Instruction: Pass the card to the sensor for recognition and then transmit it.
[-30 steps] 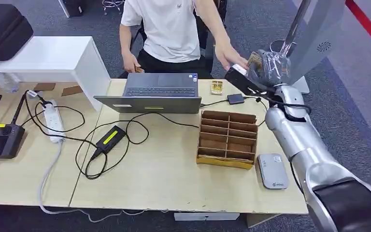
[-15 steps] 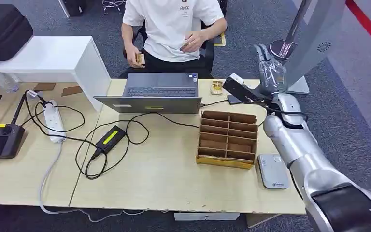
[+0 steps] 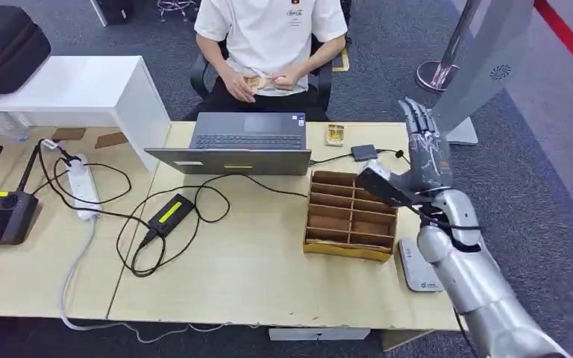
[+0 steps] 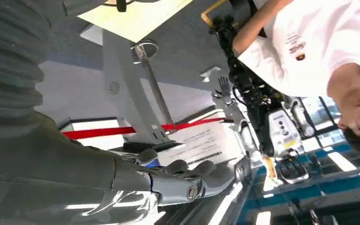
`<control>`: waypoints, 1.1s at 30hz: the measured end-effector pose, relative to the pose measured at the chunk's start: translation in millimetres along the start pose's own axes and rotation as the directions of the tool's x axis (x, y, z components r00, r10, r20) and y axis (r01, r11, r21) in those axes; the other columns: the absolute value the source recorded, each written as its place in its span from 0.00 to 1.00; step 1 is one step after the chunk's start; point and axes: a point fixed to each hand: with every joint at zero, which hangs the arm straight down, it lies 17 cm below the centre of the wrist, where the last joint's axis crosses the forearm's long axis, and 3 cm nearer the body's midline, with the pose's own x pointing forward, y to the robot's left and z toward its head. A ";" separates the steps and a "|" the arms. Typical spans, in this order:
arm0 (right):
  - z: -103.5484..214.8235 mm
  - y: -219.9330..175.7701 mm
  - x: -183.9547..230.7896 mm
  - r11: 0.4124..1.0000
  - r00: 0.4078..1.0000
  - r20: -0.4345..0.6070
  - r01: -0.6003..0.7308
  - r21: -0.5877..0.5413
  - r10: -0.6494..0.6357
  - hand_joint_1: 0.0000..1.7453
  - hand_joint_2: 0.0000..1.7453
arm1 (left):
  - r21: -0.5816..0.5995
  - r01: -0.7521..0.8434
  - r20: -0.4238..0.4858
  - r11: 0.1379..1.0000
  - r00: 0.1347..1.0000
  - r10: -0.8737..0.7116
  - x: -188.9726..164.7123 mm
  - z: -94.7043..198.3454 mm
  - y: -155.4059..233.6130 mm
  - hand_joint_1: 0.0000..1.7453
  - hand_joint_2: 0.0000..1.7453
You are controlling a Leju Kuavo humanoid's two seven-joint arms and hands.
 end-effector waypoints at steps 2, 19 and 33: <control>15.5 -5.0 2.8 1.000 1.000 0.010 0.005 -0.013 -0.005 0.00 1.00 | 0.005 -0.006 -0.003 1.000 1.000 0.006 -0.7 0.0 0.7 0.00 1.00; 165.4 -55.2 57.7 0.990 0.992 0.118 0.068 -0.120 -0.054 0.00 1.00 | 0.049 -0.109 -0.026 0.993 0.994 0.111 -7.0 0.5 0.0 0.00 1.00; 215.7 -1.3 62.5 0.997 0.996 0.048 -0.071 -0.026 0.072 0.00 1.00 | 0.042 -0.102 -0.041 0.994 0.994 0.103 -6.9 -0.2 -6.1 0.00 1.00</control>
